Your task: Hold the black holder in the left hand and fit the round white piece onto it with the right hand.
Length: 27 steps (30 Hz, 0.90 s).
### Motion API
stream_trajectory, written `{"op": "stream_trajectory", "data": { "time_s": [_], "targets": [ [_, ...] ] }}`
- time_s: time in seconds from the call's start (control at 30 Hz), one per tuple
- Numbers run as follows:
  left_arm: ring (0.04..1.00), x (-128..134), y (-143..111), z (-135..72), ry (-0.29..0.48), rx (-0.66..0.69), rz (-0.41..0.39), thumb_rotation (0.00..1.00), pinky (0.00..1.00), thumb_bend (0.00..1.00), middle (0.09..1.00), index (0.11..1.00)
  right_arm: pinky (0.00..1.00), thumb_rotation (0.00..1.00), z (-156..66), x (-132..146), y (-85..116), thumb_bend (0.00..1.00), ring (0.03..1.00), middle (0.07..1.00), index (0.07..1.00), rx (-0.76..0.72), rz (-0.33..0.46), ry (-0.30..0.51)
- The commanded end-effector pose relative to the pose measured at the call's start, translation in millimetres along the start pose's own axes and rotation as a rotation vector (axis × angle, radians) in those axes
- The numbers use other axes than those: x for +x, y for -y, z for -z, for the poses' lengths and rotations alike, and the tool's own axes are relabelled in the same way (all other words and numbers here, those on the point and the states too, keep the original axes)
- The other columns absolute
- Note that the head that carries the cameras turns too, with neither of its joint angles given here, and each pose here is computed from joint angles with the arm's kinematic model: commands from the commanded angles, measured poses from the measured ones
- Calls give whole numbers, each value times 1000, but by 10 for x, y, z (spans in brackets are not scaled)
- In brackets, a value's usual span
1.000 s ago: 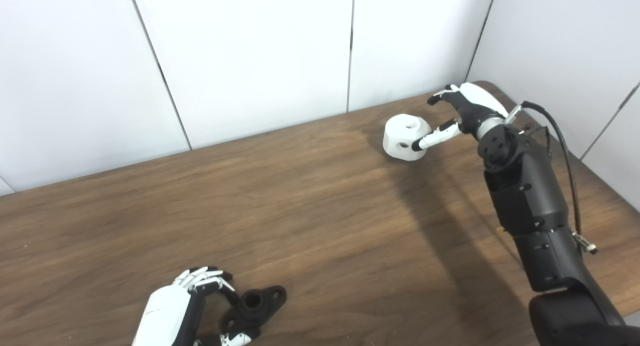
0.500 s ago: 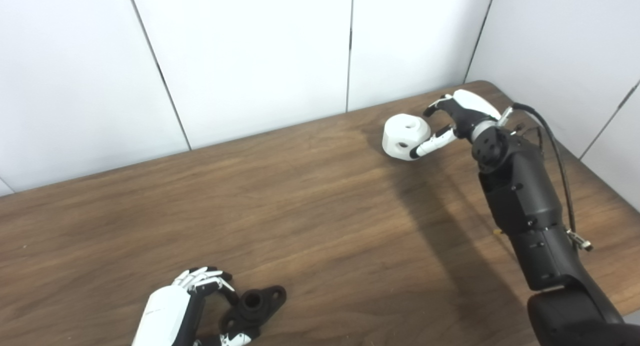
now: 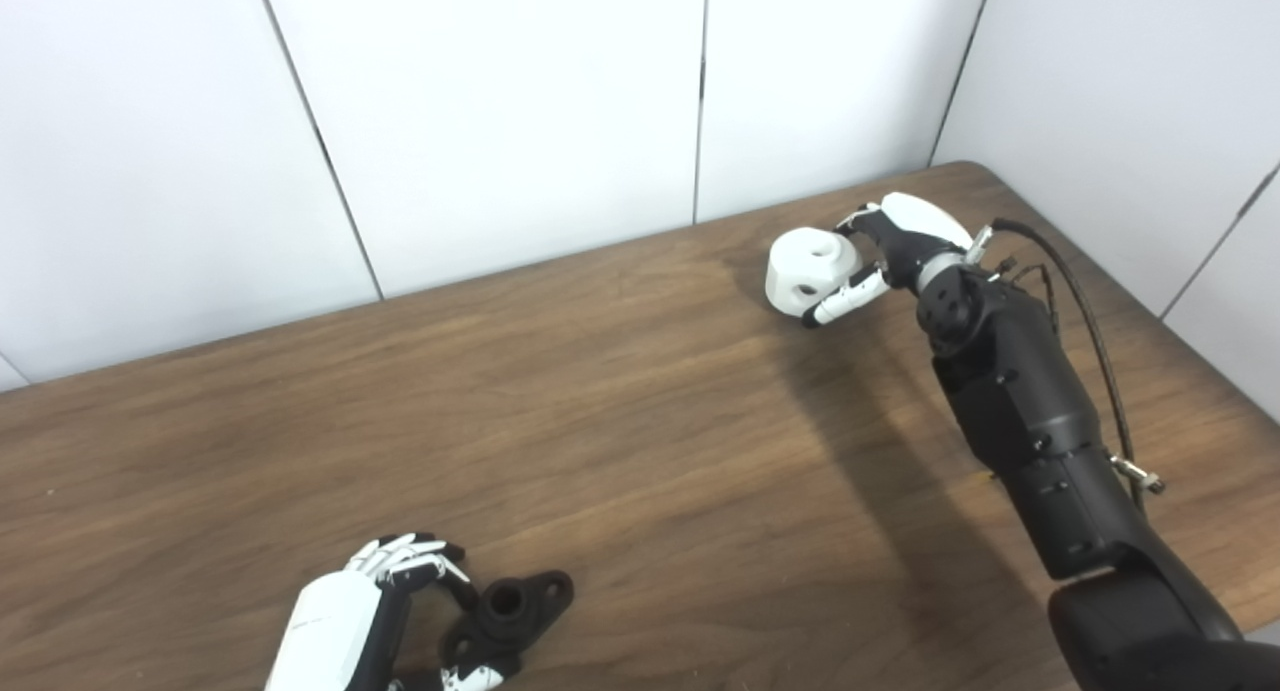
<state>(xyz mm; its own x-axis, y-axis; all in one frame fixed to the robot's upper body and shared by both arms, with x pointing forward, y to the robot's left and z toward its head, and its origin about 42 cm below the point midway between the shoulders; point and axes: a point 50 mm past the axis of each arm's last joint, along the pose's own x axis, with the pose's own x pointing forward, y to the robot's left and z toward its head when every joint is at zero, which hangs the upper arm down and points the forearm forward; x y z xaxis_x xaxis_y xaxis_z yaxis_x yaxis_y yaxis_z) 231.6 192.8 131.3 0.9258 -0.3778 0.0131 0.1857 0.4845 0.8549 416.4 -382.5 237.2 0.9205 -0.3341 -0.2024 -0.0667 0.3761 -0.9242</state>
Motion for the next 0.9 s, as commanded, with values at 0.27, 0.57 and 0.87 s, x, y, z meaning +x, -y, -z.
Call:
{"op": "stream_trajectory", "data": {
  "time_s": [0.27, 0.57, 0.87],
  "targets": [
    [827, -73, 47, 12, -19, 0, 45, 45, 894, 520, 743, 484, 1000, 280, -136, 16, 320, 905, 1000, 949, 746, 15, 125, 45],
    [826, -83, 36, 1, -23, -2, 45, 45, 897, 520, 743, 485, 1000, 262, -103, -16, 334, 869, 1000, 935, 710, 26, 144, 53],
    [829, -89, 23, -18, -24, -4, 41, 44, 902, 520, 747, 485, 1000, 246, -86, -23, 335, 861, 1000, 923, 663, 12, 147, 63]
  ]
}}
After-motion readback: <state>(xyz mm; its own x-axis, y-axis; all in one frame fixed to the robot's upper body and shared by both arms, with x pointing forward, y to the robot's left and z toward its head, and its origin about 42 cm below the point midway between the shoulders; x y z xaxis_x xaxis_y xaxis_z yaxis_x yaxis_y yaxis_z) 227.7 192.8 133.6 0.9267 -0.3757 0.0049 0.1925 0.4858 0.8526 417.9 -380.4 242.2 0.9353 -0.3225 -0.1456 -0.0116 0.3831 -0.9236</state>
